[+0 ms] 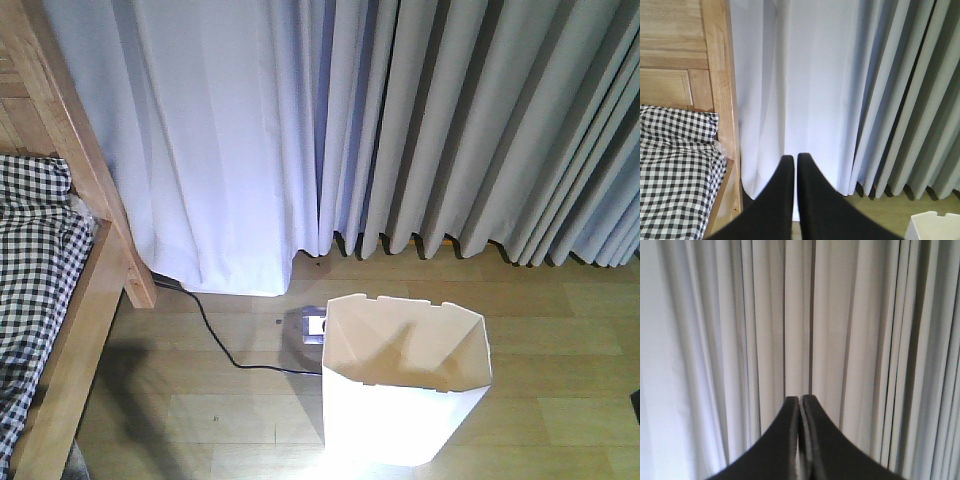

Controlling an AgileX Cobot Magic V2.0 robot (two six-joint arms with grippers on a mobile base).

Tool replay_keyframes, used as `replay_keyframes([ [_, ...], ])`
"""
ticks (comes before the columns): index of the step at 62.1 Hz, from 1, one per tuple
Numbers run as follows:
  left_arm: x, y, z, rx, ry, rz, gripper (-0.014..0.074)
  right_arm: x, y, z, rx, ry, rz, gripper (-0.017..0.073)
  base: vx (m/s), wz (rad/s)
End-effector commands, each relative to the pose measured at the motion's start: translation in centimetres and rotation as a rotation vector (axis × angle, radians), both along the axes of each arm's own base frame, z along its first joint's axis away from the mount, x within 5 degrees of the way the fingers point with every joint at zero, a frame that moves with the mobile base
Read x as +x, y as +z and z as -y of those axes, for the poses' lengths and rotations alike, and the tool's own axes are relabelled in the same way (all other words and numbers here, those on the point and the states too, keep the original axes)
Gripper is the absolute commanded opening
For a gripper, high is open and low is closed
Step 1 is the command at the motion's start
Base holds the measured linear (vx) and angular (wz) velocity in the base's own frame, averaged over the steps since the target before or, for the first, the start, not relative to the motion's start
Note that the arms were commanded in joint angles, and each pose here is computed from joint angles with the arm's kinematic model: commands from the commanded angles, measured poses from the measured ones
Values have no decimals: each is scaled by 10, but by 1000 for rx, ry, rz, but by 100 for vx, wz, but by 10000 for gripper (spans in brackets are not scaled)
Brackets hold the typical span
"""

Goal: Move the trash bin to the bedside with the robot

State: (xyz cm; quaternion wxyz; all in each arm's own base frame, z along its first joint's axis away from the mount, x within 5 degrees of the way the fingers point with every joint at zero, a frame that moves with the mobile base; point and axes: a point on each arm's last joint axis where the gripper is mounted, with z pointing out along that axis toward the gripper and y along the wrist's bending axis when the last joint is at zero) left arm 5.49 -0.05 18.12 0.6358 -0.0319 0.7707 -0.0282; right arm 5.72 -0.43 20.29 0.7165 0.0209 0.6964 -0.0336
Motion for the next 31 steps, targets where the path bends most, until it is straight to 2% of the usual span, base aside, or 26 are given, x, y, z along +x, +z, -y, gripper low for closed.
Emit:
replay_keyframes([
  [1, 0, 3, 0, -10, 4, 72, -6, -2, 6, 0, -27, -4, 115, -9, 0, 0],
  [4, 0, 3, 0, -10, 4, 72, -6, -2, 4, 0, -11, -2, 87, -9, 0, 0],
  [31, 0, 3, 0, -10, 4, 72, -6, -2, 1, 0, -5, -1, 63, -9, 0, 0],
])
